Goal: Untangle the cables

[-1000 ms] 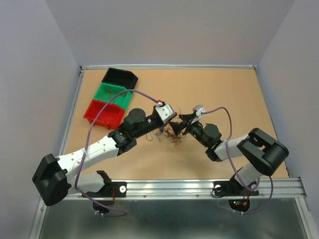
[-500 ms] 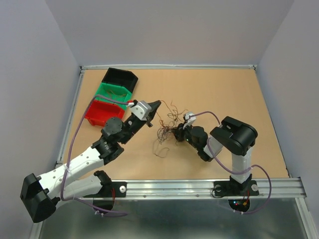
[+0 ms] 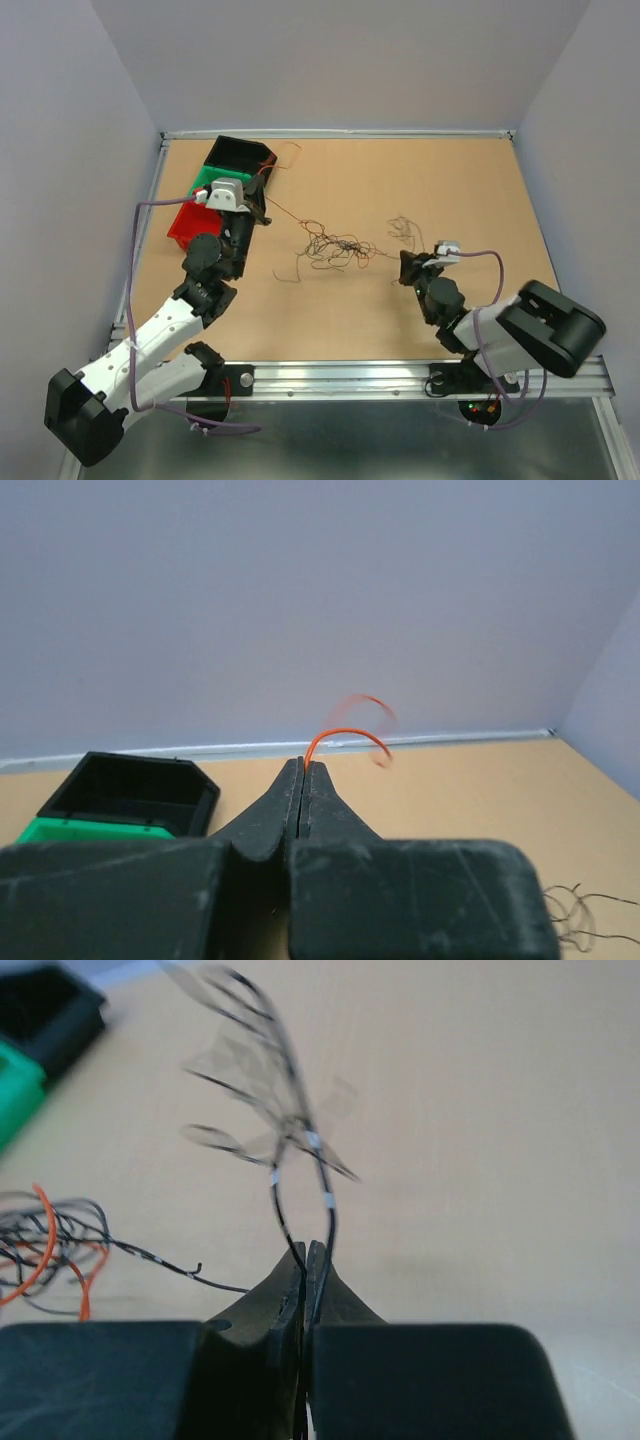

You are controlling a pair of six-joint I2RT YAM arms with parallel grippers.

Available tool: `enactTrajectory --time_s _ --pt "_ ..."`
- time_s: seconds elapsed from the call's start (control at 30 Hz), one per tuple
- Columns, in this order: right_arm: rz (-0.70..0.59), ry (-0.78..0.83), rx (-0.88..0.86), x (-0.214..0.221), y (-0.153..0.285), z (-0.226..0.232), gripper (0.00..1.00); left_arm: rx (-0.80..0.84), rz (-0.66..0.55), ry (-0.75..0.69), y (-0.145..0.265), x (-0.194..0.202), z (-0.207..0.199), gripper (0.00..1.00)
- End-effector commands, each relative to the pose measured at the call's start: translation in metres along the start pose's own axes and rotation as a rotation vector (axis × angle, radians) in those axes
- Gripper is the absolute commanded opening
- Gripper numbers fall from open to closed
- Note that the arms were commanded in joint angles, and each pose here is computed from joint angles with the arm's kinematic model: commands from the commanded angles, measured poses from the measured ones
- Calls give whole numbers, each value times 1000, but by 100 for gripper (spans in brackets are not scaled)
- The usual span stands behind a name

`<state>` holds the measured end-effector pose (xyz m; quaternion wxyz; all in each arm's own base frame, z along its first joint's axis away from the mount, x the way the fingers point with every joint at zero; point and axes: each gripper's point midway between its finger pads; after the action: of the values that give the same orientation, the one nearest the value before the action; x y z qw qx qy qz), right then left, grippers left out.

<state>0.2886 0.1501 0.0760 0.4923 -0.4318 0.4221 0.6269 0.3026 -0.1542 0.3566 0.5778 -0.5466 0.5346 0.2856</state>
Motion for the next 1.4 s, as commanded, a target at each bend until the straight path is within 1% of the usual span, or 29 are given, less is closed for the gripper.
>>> enactTrajectory --time_s 0.0,0.03,0.07,0.1,0.13,0.17,0.2,0.27,0.33,0.37,0.4,0.43,0.5,0.53,0.6,0.63,0.67,0.7,0.73,0.77,0.83,0.87,0.9,0.93,0.97,1.0,1.03,1.13,1.37 --pt "-287 -228 97 -70 33 -32 1 -155 -132 115 -6 -37 33 0" --pt "-252 -200 113 -62 35 -37 1 -168 -132 124 -8 -37 38 0" --pt "-296 -236 107 -78 39 -36 0 -162 -109 117 -12 -30 38 0" --pt "-302 -243 115 -82 40 -37 0 -162 -101 116 -15 -28 39 0" --pt "-259 -211 145 -71 41 -44 1 -155 -90 114 -17 -25 38 0" --pt "-271 -212 148 -74 44 -46 0 -150 -65 105 -21 -16 37 0" --pt "-318 -246 120 -85 51 -45 1 -136 -59 100 -24 -14 34 0" --pt "-317 -230 76 -84 56 -42 7 -52 -28 80 -28 -4 19 0" --pt "-359 -258 19 -99 60 -33 21 42 -14 59 -30 0 3 0" --pt "-333 -238 -21 -97 61 -25 29 146 2 42 -29 5 -15 0" --pt "-308 -217 -40 -93 59 -20 36 195 8 36 -28 6 -24 0" --pt "-296 -207 -63 -96 59 -14 47 269 19 31 -25 9 -37 0" --pt "-265 -186 -137 -96 59 1 62 321 23 27 -21 11 -46 0" --pt "-232 -163 -160 -90 58 7 75 375 27 29 -17 12 -56 0" --pt "-197 -127 -257 -92 58 29 84 446 28 7 -12 14 -68 0" --pt "-146 -90 -276 -79 55 34 89 517 36 -1 -5 17 -83 0" --pt "-103 -60 -345 -68 57 45 91 541 39 -8 -2 19 -89 0" --pt "-118 -59 -388 -83 55 59 94 561 40 -13 1 19 -93 0" --pt "-109 -48 -416 -84 54 67 97 591 37 -25 6 20 -103 0" --pt "-57 -32 -419 -71 49 70 97 597 40 -31 8 21 -105 0" --pt "-53 -31 -441 -77 42 81 94 597 38 -42 10 21 -109 0" --pt "-18 -5 -466 -66 39 87 93 607 39 -48 14 22 -113 0" --pt "-18 1 -489 -67 38 93 93 605 36 -45 14 21 -114 0" --pt "-57 9 -559 -78 41 107 88 602 34 -46 15 20 -114 0" --pt "-68 13 -562 -80 37 109 87 602 34 -46 15 20 -114 0" --pt "-45 29 -601 -72 36 118 86 605 37 -45 16 21 -115 0" --pt "-86 30 -652 -85 34 132 84 605 40 -45 15 22 -115 0" --pt "-101 95 -792 -89 31 168 75 612 45 -45 15 23 -117 0" --pt "-151 138 -953 -101 27 220 75 630 61 -32 17 25 -121 0"
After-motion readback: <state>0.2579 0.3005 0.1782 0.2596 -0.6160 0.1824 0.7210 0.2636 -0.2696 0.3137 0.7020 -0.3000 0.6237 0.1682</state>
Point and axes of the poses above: each gripper's point midway between its finger pads, its own y axis back along the fingers, its own z axis along the line the jaws close on, x = y × z, and after that the axes turned 2 degrees about y, right-handed
